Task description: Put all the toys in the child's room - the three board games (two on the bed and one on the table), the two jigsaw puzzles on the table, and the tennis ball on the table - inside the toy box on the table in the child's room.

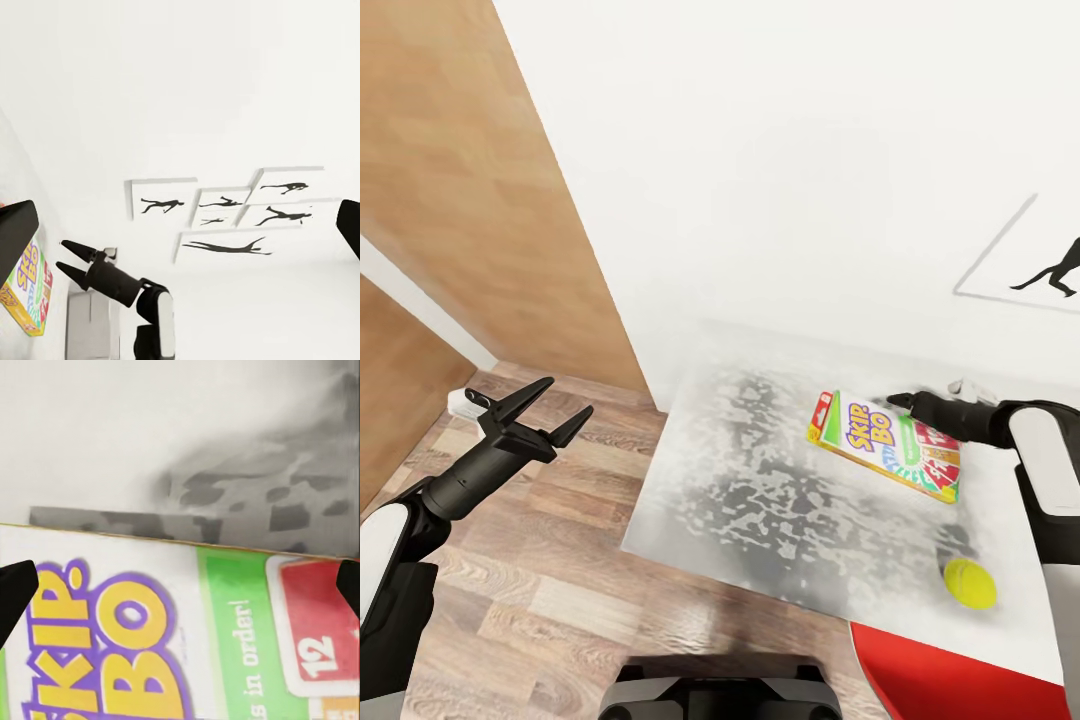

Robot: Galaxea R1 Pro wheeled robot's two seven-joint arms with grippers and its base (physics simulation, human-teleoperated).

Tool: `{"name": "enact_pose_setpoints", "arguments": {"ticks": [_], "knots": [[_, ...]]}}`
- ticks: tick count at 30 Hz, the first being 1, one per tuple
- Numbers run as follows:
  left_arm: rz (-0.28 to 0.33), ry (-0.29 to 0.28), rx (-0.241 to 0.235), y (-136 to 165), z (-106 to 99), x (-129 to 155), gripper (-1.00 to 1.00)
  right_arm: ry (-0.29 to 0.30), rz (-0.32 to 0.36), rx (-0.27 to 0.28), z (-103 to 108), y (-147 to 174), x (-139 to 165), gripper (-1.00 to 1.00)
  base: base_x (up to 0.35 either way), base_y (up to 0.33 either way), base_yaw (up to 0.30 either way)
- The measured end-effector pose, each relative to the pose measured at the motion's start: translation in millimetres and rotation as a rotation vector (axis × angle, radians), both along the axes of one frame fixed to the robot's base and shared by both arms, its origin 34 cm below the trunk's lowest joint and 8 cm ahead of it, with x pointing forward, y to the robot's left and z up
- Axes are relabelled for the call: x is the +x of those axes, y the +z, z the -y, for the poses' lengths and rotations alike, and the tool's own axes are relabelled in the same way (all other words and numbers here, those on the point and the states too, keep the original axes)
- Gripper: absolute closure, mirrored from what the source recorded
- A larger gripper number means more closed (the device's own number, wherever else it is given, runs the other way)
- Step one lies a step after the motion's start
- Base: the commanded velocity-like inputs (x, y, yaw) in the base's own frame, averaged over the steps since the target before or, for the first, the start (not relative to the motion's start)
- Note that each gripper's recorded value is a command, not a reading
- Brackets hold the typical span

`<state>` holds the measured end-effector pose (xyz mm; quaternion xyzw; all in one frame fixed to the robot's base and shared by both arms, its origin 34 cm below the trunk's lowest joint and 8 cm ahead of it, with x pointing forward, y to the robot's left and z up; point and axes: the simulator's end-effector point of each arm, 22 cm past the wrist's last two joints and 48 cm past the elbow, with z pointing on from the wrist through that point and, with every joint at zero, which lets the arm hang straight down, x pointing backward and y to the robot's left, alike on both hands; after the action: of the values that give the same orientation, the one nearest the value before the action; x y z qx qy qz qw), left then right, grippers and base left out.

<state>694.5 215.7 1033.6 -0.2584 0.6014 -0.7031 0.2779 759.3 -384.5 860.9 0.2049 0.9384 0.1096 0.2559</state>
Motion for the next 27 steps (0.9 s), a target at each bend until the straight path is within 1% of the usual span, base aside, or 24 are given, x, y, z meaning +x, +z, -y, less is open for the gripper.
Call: {"name": "enact_pose_setpoints", "arguments": {"ticks": [1,3,4,7,8,10,12,13,16,19,22,27], "knots": [[0.000,0.000,0.000,0.0,0.0,0.0,-1.00,-0.010,0.005,-0.010,8.4,3.3,0.4,-1.00,0.000,0.000,0.003],[0.000,0.000,0.000,0.0,0.0,0.0,-1.00,-0.041,0.017,-0.033,31.8,11.7,0.1,-1.00,0.000,0.000,0.002],[0.000,0.000,0.000,-0.1,0.0,0.0,-1.00,-0.041,0.018,-0.031,31.6,11.8,0.3,-1.00,0.000,0.000,0.002],[0.000,0.000,0.000,0.0,0.0,0.0,-1.00,-0.095,0.035,-0.067,69.5,25.3,-2.5,-1.00,0.000,0.000,0.001],[0.000,0.000,0.000,-0.1,0.0,0.0,-1.00,-0.095,0.036,-0.064,69.3,25.4,-2.4,-1.00,0.000,0.000,0.000],[0.000,0.000,0.000,-0.1,0.1,0.0,-1.00,-0.121,0.038,-0.087,89.0,30.6,-7.1,-1.00,0.000,0.000,-0.004],[-0.001,0.000,0.001,-0.2,0.3,0.0,-1.00,-0.138,0.028,-0.104,103.5,30.4,-15.7,-1.00,0.000,0.000,-0.029],[-0.001,0.000,0.000,-0.3,0.3,0.0,-1.00,-0.138,0.028,-0.103,103.3,30.4,-15.7,-1.00,0.000,0.000,-0.065],[-0.001,-0.001,0.001,-0.5,0.4,0.1,-1.00,-0.151,0.002,-0.123,117.3,24.4,-32.0,-1.00,0.000,0.000,-0.128],[-0.002,-0.001,0.002,-0.7,0.5,0.1,-1.00,-0.151,-0.010,-0.126,120.6,20.5,-39.8,-1.00,0.000,0.000,-0.145],[-0.002,0.000,0.003,-1.0,0.5,0.1,-1.00,-0.144,-0.012,-0.116,119.6,18.4,-43.5,-1.00,0.000,0.000,-0.095],[-0.003,-0.001,0.006,-1.6,0.6,0.1,-1.00,-0.120,-0.001,-0.077,110.3,16.1,-44.9,-1.00,0.000,0.000,-0.049]]}}
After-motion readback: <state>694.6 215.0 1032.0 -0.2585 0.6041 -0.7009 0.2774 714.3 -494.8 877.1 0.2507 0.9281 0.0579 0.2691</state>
